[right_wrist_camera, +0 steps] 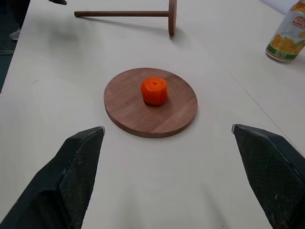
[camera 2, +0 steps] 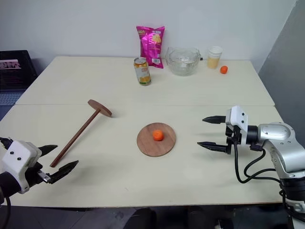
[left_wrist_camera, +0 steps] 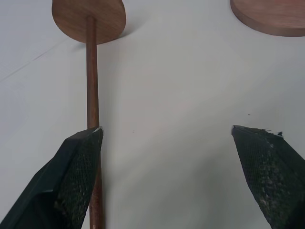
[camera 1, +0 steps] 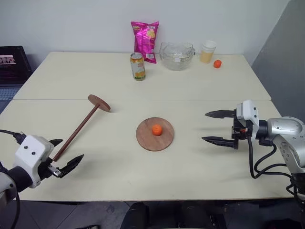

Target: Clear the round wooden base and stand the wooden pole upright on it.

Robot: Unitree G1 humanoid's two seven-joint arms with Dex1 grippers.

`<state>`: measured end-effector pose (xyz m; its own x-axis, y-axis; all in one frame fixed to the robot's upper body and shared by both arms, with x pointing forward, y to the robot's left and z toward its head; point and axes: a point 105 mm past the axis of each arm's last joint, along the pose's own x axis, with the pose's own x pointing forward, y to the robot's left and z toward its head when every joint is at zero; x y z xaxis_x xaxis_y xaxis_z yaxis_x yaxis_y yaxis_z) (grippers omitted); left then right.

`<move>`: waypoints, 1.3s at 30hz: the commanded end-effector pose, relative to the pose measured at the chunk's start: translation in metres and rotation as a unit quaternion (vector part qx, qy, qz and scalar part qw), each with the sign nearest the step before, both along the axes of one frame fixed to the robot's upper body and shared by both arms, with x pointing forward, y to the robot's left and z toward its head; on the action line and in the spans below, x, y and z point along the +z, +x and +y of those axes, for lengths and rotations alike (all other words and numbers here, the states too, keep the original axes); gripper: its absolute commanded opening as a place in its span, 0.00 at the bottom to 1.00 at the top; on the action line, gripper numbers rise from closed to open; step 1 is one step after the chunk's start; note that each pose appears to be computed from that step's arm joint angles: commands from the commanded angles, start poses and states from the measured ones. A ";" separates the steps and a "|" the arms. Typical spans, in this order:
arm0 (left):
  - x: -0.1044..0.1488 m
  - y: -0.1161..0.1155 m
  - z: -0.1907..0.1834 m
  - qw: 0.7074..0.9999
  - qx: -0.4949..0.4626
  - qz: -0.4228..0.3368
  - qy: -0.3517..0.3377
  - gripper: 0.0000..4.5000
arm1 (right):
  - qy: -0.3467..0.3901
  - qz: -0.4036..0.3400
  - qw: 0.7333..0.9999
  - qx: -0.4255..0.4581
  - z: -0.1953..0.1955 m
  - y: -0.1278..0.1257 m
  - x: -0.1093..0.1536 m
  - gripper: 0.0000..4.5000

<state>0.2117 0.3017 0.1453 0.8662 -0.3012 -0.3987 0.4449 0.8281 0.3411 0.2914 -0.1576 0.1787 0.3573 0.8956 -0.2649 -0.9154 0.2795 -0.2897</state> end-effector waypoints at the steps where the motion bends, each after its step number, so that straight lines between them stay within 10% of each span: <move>1: 0.016 0.002 0.002 0.999 -0.008 -0.030 0.010 1.00 | -0.001 -0.031 1.000 -0.005 -0.002 0.000 0.017 1.00; 22: 0.025 0.013 -0.012 0.996 -0.071 -0.048 0.012 1.00 | 0.016 -0.034 0.998 -0.043 -0.005 0.000 0.021 1.00; 29: 0.033 0.024 -0.058 0.985 -0.166 -0.053 0.011 1.00 | 0.060 -0.038 0.997 0.013 0.042 -0.006 0.027 1.00; 39: 0.018 0.034 -0.104 0.966 -0.258 -0.030 -0.005 1.00 | 0.029 0.002 1.000 0.004 0.121 0.027 -0.030 1.00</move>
<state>0.2434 0.2026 0.1566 0.6212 -0.6942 -0.3637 0.7823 0.5218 0.3402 0.3103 -0.0453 0.1460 0.3247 0.9174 -0.2301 -0.9352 0.2750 -0.2233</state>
